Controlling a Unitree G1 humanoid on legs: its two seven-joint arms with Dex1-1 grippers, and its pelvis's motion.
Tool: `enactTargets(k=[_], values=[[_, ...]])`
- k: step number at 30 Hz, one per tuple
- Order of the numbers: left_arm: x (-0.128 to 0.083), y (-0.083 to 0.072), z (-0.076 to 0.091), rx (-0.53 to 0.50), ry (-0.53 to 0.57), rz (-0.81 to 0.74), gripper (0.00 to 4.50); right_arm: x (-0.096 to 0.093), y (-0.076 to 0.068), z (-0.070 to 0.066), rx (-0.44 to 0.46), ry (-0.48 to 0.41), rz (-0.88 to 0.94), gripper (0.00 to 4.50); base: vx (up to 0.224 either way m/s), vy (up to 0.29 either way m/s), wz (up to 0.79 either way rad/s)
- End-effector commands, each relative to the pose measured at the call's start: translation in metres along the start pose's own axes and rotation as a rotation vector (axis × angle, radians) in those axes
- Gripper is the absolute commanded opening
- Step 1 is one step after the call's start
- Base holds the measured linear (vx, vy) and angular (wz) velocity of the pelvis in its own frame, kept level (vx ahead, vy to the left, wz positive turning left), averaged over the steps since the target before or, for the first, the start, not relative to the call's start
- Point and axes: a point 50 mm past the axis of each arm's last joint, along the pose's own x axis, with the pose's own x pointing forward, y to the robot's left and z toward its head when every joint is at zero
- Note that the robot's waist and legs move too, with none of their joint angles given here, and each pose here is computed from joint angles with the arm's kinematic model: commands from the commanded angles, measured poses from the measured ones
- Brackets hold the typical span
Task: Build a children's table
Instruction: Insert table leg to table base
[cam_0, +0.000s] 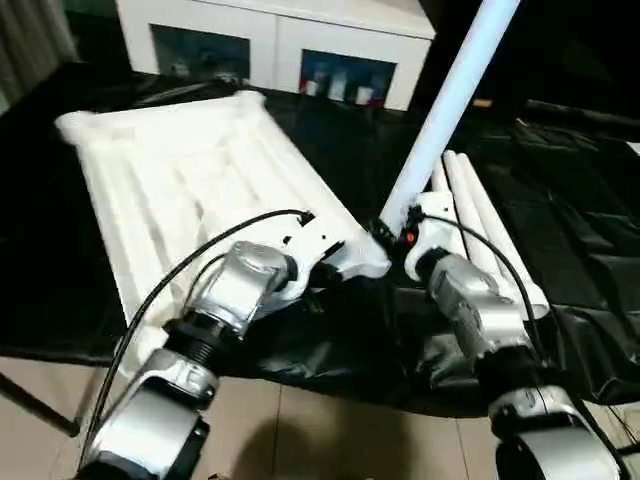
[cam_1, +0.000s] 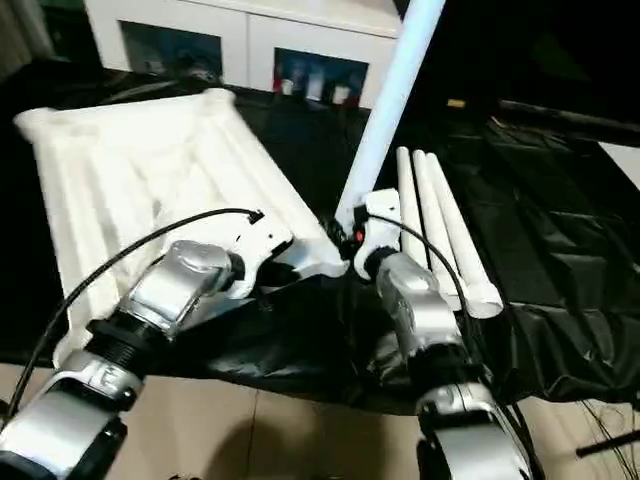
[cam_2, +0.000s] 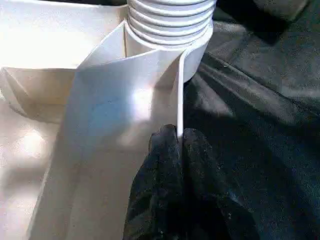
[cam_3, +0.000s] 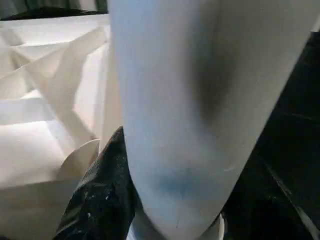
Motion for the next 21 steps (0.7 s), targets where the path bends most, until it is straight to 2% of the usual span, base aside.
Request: enactTargets(k=[1,5,9,16,20,21], values=[[0.006,-0.011,0.002,-0.017,-0.012,-0.050,0.00,-0.023,-0.007,-0.082,0.102,0.360,-0.092,1.86,0.000,0.000,0.00],[0.006,-0.015,0.005,-0.054,-0.026,-0.014,0.00,-0.010,0.000,-0.077,0.118,0.348,-0.141,1.86,0.000,0.000,0.00],[0.005,-0.016,0.005,-0.060,-0.025,-0.004,0.00,-0.008,0.003,-0.076,0.119,0.347,-0.143,1.86,0.000,0.000,0.00],[0.003,-0.014,0.000,-0.013,-0.024,-0.014,0.00,-0.002,0.010,-0.071,0.052,0.328,-0.074,1.86,0.000,0.000,0.00],[0.001,-0.012,0.000,-0.007,-0.023,-0.013,0.00,-0.001,0.011,-0.068,0.055,0.320,-0.061,1.86,0.000,0.000,0.00],[0.001,-0.011,0.000,-0.004,-0.023,-0.012,0.00,0.000,0.011,-0.067,0.060,0.315,-0.054,2.42,0.000,0.000,0.00]])
